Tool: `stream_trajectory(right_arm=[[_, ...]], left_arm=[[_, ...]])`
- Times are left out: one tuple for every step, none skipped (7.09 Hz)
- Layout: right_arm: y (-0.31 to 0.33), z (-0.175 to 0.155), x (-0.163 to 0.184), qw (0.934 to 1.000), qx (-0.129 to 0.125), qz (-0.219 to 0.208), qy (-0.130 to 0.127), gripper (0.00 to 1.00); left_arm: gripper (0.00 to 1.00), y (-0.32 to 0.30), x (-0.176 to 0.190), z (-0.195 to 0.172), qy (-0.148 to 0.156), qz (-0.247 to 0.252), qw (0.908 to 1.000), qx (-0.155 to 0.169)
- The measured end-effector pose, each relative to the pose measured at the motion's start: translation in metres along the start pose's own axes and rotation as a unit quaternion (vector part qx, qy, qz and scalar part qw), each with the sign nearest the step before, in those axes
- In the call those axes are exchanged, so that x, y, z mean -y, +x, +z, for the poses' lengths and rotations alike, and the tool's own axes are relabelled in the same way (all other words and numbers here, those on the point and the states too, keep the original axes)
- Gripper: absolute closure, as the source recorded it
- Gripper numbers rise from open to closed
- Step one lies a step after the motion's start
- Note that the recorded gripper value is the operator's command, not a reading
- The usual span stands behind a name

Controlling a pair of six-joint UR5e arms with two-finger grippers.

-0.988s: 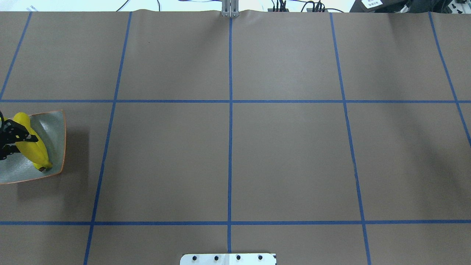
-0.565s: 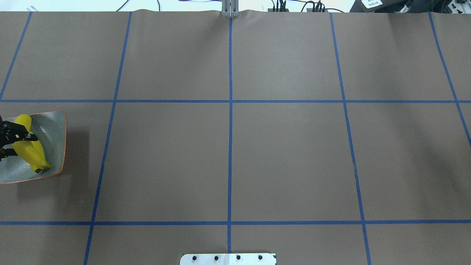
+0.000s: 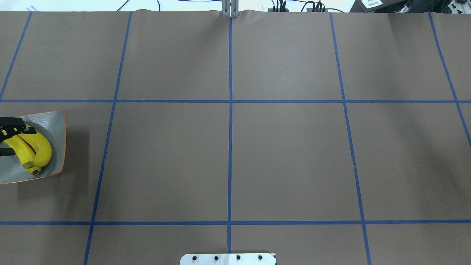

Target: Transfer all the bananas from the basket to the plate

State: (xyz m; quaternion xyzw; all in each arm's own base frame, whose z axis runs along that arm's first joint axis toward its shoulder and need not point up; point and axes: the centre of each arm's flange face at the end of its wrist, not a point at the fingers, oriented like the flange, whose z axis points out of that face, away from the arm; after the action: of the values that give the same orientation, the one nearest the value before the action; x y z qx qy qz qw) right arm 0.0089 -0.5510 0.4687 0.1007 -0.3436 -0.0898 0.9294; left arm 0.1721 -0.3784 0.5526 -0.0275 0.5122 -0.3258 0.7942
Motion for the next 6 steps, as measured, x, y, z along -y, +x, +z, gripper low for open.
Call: stream_trajectory(right_arm=[[0.001, 0.001, -0.001, 1.0, 0.0, 0.001, -0.001, 0.0], [0.001, 0.002, -0.003, 1.0, 0.0, 0.001, -0.002, 0.0], [0.004, 0.004, -0.007, 1.0, 0.0, 0.002, -0.005, 0.0], [0.01, 0.011, -0.019, 0.9999, 0.0, -0.004, -0.011, 0.0], [0.024, 0.021, -0.041, 0.9997, -0.001, -0.02, -0.018, 0.0], [0.044, 0.037, -0.073, 0.9993, -0.002, -0.033, -0.019, 0.0]], left_arm=[[0.0, 0.005, 0.003, -0.011, -0.008, 0.001, 0.9999, -0.009], [0.0, 0.014, 0.007, -0.027, -0.015, 0.002, 0.9996, -0.023], [0.0, 0.027, 0.005, -0.04, -0.017, 0.01, 0.999, -0.039], [0.0, 0.037, 0.001, -0.048, -0.018, 0.025, 0.9982, -0.051], [0.0, 0.043, -0.002, -0.053, -0.018, 0.045, 0.9971, -0.058], [0.0, 0.047, -0.003, -0.056, -0.018, 0.059, 0.9962, -0.062]])
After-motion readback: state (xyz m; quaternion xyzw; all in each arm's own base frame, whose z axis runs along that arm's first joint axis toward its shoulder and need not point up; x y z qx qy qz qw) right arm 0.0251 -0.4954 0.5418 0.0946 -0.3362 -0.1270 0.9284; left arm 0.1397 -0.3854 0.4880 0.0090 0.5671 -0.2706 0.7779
